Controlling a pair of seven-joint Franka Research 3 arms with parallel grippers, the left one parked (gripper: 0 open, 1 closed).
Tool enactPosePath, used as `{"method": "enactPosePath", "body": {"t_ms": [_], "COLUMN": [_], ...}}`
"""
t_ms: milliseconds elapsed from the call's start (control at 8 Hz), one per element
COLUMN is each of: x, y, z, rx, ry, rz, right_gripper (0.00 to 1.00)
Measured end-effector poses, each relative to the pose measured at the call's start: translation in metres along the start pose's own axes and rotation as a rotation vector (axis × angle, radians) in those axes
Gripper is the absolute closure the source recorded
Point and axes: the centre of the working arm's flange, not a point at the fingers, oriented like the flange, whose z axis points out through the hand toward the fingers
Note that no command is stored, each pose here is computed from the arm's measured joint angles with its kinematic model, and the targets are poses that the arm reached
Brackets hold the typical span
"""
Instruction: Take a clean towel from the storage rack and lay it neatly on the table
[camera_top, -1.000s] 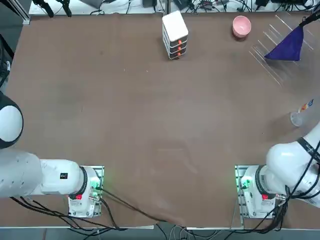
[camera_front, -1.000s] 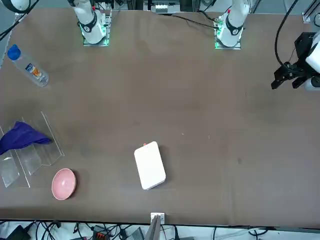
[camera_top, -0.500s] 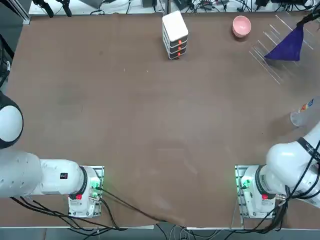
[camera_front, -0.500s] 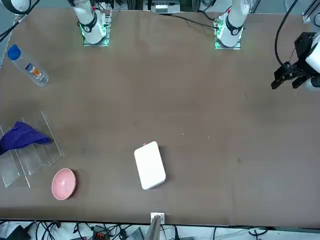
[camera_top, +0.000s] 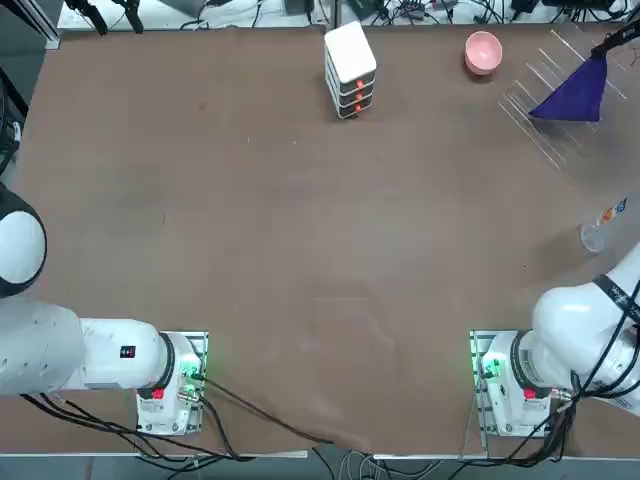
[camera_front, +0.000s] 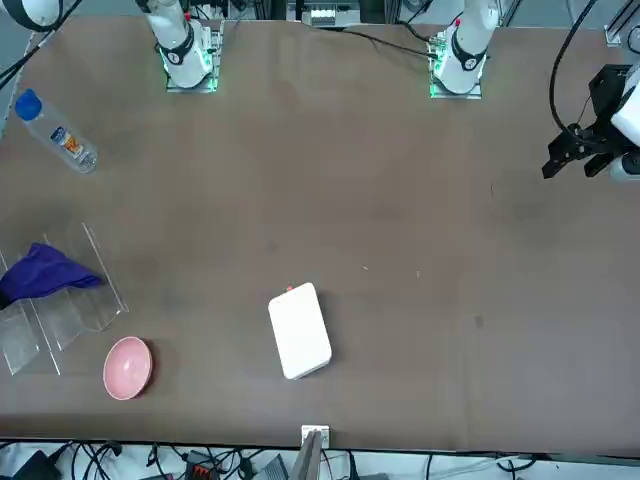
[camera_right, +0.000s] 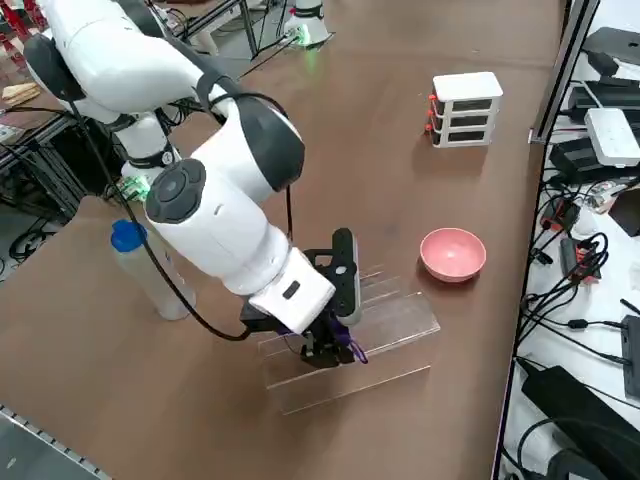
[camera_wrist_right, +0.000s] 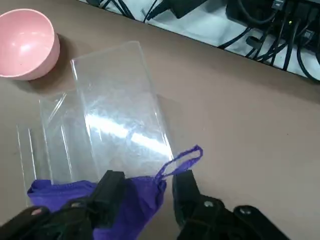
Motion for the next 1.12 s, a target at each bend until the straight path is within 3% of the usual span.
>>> {"method": "enactPosePath", "body": {"t_ms": [125, 250, 625, 750, 1125], "x": [0.000, 0.000, 0.002, 0.003, 0.012], "y": [0.000, 0.000, -0.001, -0.001, -0.006], "z": [0.000, 0.000, -0.001, -0.002, -0.011], "rx": [0.000, 0.000, 0.001, -0.001, 0.009], "ry": [0.001, 0.002, 0.005, 0.006, 0.012], "rz": [0.000, 0.001, -0.001, -0.002, -0.015], "right_gripper": [0.48, 0.65, 0.76, 0.91, 0.96]}}
